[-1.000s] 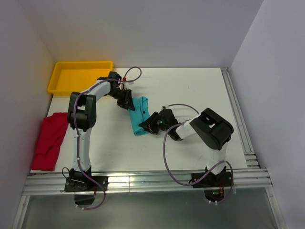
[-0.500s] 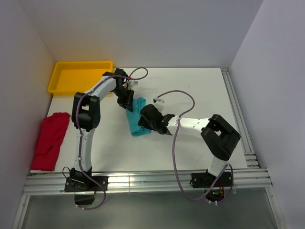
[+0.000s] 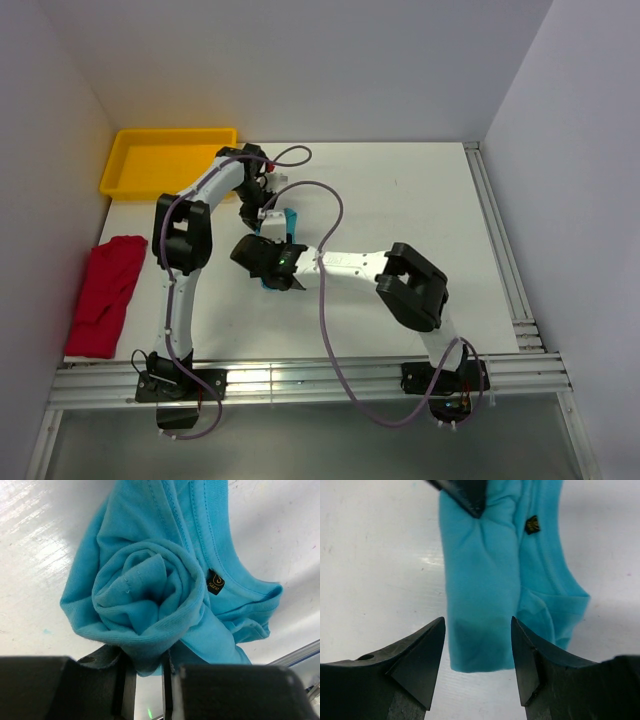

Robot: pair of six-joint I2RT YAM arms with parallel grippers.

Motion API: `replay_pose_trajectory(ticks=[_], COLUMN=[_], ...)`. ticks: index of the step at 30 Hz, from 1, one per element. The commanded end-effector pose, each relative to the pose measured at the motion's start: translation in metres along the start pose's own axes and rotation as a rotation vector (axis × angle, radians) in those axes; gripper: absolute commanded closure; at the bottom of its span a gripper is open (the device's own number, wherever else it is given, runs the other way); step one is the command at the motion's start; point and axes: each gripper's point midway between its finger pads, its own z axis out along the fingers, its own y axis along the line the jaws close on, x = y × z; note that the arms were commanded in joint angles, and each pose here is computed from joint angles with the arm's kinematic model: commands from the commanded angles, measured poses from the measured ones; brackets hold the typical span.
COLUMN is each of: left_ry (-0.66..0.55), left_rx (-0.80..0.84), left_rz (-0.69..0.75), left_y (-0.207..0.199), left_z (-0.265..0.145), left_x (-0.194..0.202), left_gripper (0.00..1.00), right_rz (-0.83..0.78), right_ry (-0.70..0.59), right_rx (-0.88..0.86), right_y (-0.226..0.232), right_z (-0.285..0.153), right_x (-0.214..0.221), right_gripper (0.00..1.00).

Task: Roll the t-shirts
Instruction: Roll the tshirt

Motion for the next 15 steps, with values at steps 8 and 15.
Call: replay_pose_trajectory(ticks=[8, 15], left_ry=[0.117, 0.120], left_rx=[-0.070, -0.053], left_rz=[0.035, 0.041], left_y=[0.013, 0.009], left_z=[0.007, 0.009], left_x=[0.021, 0.022], left_gripper=[1.00, 0.95], right_rz=[-0.175, -0.203], right_ry=[-0.025, 0.005], right_rx=[0.117, 0.127], right_y=[0.006, 0.005], right_z=[0.006, 0.013], right_x=[0.003, 0.015], right_gripper=[0.37, 0.38])
